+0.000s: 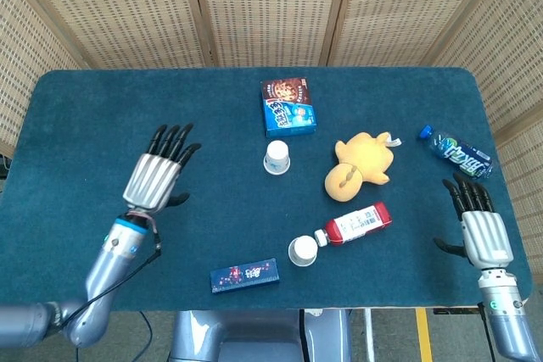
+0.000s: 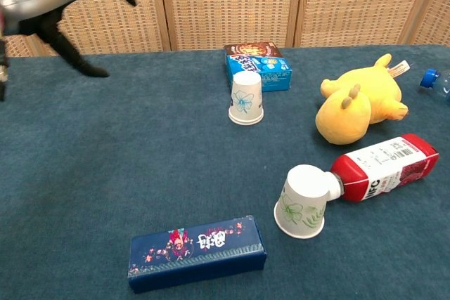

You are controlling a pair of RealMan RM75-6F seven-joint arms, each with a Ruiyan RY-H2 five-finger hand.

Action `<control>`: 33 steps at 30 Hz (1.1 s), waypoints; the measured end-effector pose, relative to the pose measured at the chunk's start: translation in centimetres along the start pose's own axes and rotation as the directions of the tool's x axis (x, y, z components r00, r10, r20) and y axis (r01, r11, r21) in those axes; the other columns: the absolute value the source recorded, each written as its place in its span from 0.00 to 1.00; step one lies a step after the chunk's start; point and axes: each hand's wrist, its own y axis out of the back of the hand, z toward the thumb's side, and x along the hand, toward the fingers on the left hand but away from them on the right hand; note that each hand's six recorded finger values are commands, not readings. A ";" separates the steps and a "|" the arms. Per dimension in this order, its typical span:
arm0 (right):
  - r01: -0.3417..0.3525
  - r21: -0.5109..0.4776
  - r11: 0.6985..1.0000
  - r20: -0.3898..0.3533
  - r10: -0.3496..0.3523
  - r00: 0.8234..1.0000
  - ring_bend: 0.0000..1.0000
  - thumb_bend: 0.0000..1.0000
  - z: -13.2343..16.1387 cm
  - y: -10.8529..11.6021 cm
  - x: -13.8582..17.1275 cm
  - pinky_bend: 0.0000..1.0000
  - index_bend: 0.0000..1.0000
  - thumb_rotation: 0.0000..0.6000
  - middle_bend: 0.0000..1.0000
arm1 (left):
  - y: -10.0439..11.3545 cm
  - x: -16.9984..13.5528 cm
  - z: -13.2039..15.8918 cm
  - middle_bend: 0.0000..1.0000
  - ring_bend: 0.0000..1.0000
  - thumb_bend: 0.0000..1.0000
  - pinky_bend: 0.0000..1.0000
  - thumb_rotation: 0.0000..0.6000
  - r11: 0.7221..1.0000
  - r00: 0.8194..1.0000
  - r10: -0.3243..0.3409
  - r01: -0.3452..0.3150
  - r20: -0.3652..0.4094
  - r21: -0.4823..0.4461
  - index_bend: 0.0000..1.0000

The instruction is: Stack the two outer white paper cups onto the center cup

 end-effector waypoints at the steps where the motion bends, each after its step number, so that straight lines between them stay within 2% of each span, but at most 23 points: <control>1: 0.003 0.002 1.000 -0.002 -0.003 1.000 0.00 0.03 0.1 0.0 0.1 0.00 0.09 1.00 0.00 | -0.4 -1.1 -0.8 0.00 0.00 0.13 0.00 1.00 1.000 1.000 -0.009 0.009 -0.019 0.006 0.19; 8: 0.023 0.005 1.000 -0.020 -0.023 1.000 0.00 0.04 0.9 0.5 0.4 0.00 0.15 1.00 0.00 | -1.4 -9.1 -5.6 0.00 0.00 0.13 0.00 1.00 1.000 0.989 -0.005 0.007 -0.147 0.015 0.19; 11: 0.035 -0.002 0.999 -0.038 -0.035 0.999 0.00 0.04 1.5 0.8 0.6 0.00 0.18 1.00 0.00 | -1.6 -11.8 -7.1 0.00 0.00 0.13 0.00 1.00 1.000 0.981 0.000 0.001 -0.195 0.007 0.19; 14: 0.042 -0.002 0.999 -0.060 -0.042 0.997 0.00 0.06 2.2 1.0 0.8 0.00 0.22 1.00 0.00 | -1.6 -13.5 -8.0 0.00 0.00 0.13 0.00 1.00 1.000 0.977 0.012 -0.012 -0.213 -0.002 0.18; 18: 0.032 0.006 0.999 -0.117 -0.031 0.993 0.00 0.08 4.0 0.8 1.2 0.00 0.24 1.00 0.00 | -1.1 -14.4 -8.7 0.00 0.00 0.13 0.00 1.00 0.999 0.976 0.028 -0.031 -0.216 -0.012 0.18; 22: -0.009 0.026 1.000 -0.192 0.014 0.981 0.00 0.09 7.3 0.1 1.8 0.00 0.23 1.00 0.00 | -0.7 -14.8 -8.7 0.00 0.00 0.13 0.00 1.00 0.999 0.979 0.035 -0.038 -0.200 -0.013 0.18; 29: -0.114 0.077 0.990 -0.297 0.132 0.946 0.00 0.09 13.4 -2.4 2.6 0.00 0.24 1.00 0.00 | -0.3 -15.3 -8.8 0.00 0.00 0.13 0.00 1.00 0.998 0.980 0.037 -0.044 -0.194 -0.033 0.18; 33: -0.144 0.084 0.986 -0.327 0.164 0.931 0.00 0.09 16.3 -3.6 2.5 0.00 0.24 1.00 0.00 | 0.0 -15.3 -9.3 0.00 0.00 0.13 0.00 1.00 0.998 0.979 0.037 -0.047 -0.200 -0.044 0.18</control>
